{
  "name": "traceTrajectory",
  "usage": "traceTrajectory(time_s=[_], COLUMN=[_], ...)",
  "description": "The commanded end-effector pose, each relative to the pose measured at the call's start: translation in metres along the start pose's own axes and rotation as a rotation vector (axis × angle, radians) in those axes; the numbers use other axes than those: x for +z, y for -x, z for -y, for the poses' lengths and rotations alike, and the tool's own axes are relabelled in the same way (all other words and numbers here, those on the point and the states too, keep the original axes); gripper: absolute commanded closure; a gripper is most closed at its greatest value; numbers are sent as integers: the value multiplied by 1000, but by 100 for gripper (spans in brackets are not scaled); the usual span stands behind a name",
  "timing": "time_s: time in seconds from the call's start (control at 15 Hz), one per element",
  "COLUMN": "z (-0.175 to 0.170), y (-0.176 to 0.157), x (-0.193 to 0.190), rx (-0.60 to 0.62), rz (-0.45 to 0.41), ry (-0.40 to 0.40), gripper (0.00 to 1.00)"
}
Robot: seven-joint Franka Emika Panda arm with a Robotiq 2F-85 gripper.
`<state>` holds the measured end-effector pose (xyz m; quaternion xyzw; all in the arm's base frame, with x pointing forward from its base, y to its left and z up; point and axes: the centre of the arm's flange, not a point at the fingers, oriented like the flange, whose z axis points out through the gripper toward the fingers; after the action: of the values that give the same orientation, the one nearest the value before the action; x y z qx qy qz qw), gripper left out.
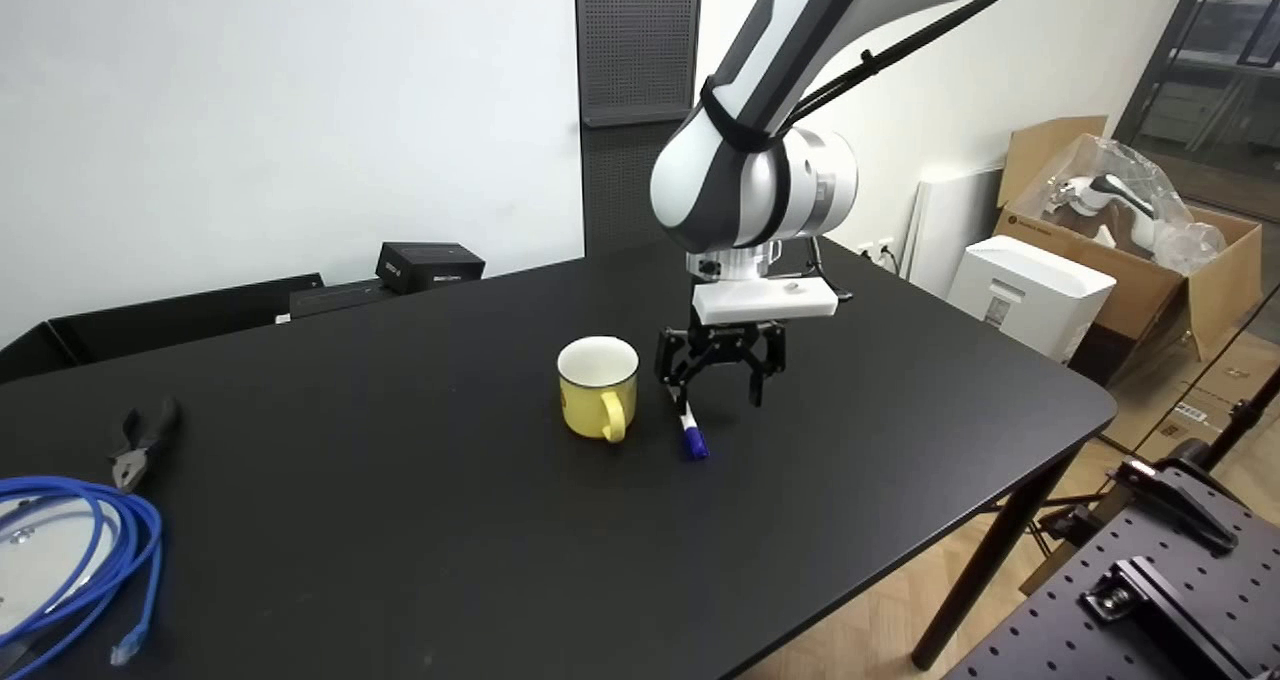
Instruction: Put the marker in the yellow mug
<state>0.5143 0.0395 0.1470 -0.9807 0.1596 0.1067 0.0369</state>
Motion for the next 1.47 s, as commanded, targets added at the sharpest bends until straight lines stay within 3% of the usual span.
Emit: traceTrajectory(time_s=[0.0, 0.27, 0.33, 0.4, 1.07, 1.13, 1.4], z=[8, 13, 15, 17, 25, 25, 26], y=[-13, -17, -17, -16, -17, -16, -7], x=[6, 8, 7, 6, 2, 2, -12], rx=[19, 14, 12, 6, -9, -9, -16], rz=[-5, -5, -11, -17, -32, -33, -48], ry=[1, 4, 1, 5, 4, 3, -1], gripper=[0, 0, 25, 26, 95, 100, 96])
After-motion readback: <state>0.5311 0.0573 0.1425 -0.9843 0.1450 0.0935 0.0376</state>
